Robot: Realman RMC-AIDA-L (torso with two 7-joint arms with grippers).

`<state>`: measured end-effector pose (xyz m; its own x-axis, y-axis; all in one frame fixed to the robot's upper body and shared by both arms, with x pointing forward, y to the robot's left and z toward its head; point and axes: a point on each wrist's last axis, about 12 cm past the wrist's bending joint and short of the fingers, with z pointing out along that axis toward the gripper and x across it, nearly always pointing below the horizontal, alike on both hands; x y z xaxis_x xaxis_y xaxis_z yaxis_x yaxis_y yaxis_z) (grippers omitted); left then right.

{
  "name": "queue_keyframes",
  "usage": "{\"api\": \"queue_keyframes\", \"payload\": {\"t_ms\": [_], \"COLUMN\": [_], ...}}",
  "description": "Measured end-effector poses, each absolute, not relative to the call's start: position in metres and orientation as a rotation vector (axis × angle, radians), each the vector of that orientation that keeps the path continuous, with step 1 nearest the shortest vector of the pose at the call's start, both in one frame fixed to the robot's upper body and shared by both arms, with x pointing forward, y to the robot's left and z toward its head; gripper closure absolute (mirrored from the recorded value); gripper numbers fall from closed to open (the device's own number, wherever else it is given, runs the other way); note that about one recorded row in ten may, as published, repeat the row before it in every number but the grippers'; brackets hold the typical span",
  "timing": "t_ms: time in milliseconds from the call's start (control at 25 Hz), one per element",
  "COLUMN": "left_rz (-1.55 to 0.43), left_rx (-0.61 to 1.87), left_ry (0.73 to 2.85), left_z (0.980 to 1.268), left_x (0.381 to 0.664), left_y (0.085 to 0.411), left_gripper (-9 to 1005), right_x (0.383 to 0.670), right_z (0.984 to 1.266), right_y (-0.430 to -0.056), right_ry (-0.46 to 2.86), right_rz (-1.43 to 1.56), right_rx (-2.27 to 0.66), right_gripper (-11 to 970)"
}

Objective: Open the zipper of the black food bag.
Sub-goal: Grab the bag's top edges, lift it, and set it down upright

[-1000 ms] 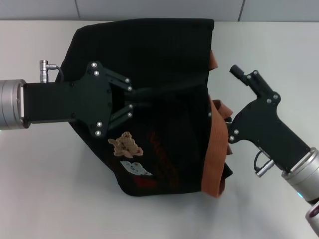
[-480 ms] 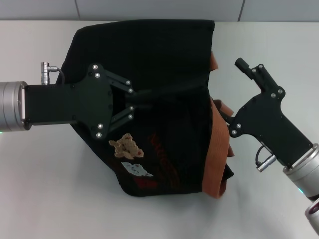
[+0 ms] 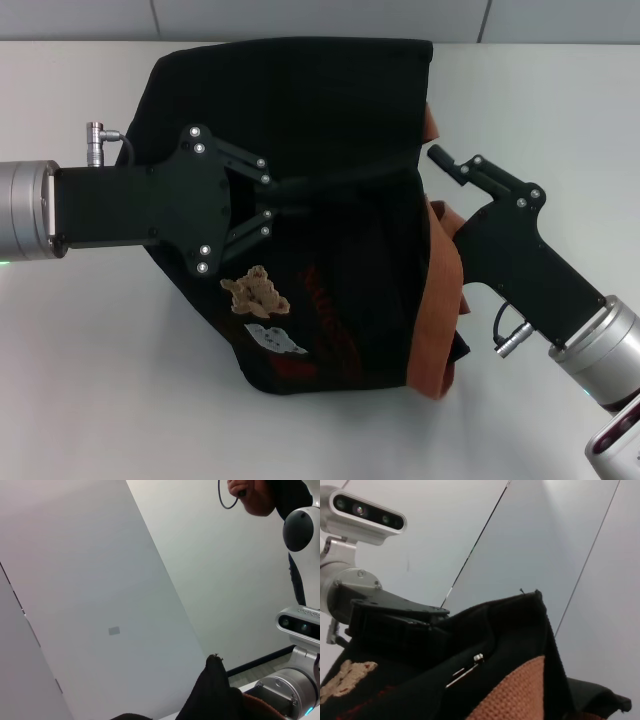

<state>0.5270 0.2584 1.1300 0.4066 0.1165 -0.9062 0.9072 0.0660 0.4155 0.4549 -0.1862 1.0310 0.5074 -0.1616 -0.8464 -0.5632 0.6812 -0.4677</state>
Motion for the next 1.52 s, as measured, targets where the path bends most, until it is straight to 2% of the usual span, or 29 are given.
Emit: {"api": "queue_keyframes", "payload": {"t_ms": [80, 600, 1160, 1520], "left_rz": [-0.779, -0.781, -0.754, -0.656], "left_rx": [1.387, 1.386, 1.338, 1.195], "left_ry": [1.0, 1.001, 1.007, 1.054], "left_z": [1.13, 1.13, 1.129, 1.121], "left_x": [0.527, 0.527, 0.524, 0.51], "left_y": [0.258, 0.258, 0.266, 0.296], "left_gripper": [828, 815, 802, 794], "right_x": [0.455, 0.459, 0.459, 0.457], "right_z": [1.031, 1.028, 1.022, 1.013], "right_y": [-0.186, -0.177, -0.182, -0.2], "right_ry": [1.036, 1.042, 1.087, 1.16], "right_rz": [0.277, 0.291, 0.272, 0.199], "right_rx": [-0.819, -0.892, -0.898, -0.87], "right_gripper": [526, 957, 933, 904]}}
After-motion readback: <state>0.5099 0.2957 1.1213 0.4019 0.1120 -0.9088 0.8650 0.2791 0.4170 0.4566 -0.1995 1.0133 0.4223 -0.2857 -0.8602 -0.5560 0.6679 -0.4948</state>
